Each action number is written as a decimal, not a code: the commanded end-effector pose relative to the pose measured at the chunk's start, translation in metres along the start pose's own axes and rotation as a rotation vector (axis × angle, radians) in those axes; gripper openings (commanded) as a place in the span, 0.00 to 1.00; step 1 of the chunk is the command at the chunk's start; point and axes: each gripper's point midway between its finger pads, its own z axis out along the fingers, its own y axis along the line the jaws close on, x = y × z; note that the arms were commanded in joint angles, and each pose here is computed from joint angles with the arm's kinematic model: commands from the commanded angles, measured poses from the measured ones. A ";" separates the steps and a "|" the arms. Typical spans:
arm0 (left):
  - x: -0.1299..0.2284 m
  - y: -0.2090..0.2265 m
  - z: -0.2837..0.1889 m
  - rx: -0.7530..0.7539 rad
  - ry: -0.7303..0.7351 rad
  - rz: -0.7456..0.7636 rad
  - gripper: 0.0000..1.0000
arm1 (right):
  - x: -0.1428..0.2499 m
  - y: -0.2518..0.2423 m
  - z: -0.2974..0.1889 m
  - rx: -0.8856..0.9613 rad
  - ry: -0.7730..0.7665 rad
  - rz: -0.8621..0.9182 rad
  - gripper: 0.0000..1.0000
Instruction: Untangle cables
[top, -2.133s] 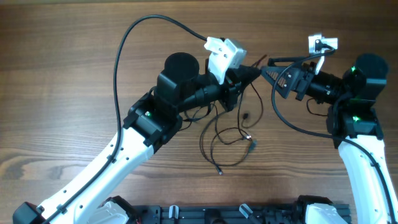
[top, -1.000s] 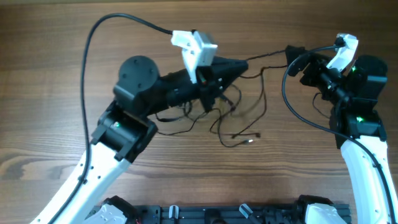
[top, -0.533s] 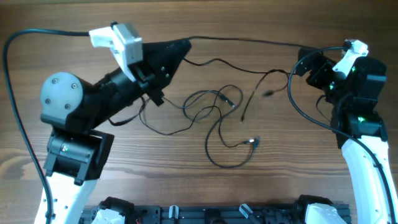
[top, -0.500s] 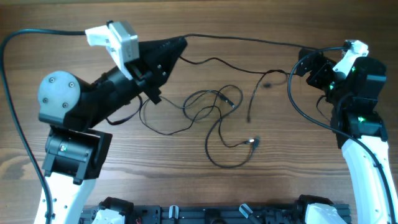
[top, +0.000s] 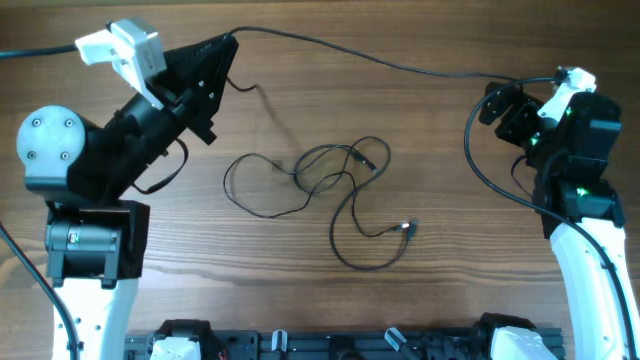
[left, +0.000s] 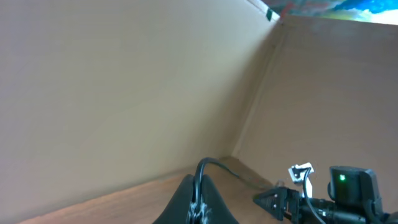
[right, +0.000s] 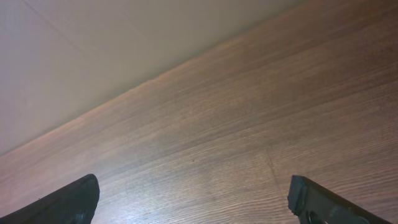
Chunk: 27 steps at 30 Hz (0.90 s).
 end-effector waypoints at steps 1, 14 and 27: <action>-0.001 0.003 -0.004 -0.028 0.004 -0.011 0.04 | 0.001 0.005 0.000 -0.031 0.016 -0.011 1.00; 0.051 -0.004 0.024 0.028 0.170 -0.121 0.04 | 0.021 0.040 -0.006 -0.253 0.111 -0.105 1.00; -0.118 0.091 -0.072 -0.448 -0.465 0.202 0.04 | 0.033 0.036 -0.007 -0.238 0.158 -0.114 1.00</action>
